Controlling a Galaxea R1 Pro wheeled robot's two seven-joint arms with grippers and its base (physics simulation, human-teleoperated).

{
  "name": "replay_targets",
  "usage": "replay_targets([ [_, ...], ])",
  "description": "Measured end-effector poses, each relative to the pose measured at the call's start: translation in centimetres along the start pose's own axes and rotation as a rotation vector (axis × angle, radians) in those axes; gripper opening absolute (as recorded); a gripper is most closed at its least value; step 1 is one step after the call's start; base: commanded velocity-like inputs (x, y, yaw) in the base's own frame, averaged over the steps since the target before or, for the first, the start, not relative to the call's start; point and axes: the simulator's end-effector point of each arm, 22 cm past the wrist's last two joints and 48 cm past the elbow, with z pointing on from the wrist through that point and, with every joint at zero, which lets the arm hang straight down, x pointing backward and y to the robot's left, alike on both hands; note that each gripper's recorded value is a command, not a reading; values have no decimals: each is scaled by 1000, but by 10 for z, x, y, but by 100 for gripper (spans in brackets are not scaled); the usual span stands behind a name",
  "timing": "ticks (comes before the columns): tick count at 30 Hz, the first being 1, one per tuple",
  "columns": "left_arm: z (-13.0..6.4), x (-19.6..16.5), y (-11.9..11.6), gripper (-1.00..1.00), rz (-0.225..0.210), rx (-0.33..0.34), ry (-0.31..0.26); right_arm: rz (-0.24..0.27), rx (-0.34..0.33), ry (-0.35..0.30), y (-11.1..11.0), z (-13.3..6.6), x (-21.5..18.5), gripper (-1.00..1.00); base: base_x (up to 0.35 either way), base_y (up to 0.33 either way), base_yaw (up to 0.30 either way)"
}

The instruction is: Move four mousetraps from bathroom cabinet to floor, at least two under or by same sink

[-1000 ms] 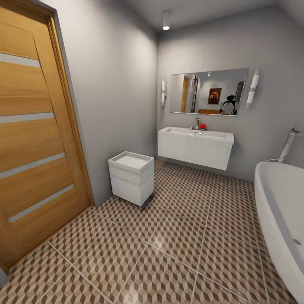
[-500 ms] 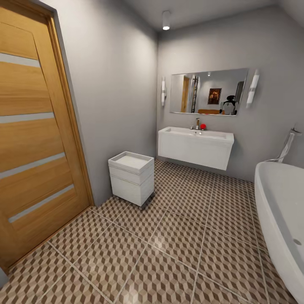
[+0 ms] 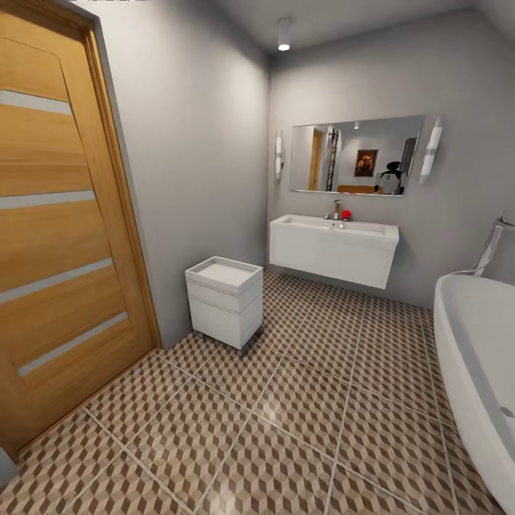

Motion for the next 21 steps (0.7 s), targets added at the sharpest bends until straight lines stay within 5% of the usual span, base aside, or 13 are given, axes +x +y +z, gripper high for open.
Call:
replay_targets([
  [21, 0, -11, 6, 100, -2, -8, -23, -1, 0, -1, 1, 0, 0, 100, 0, 0, 277],
])
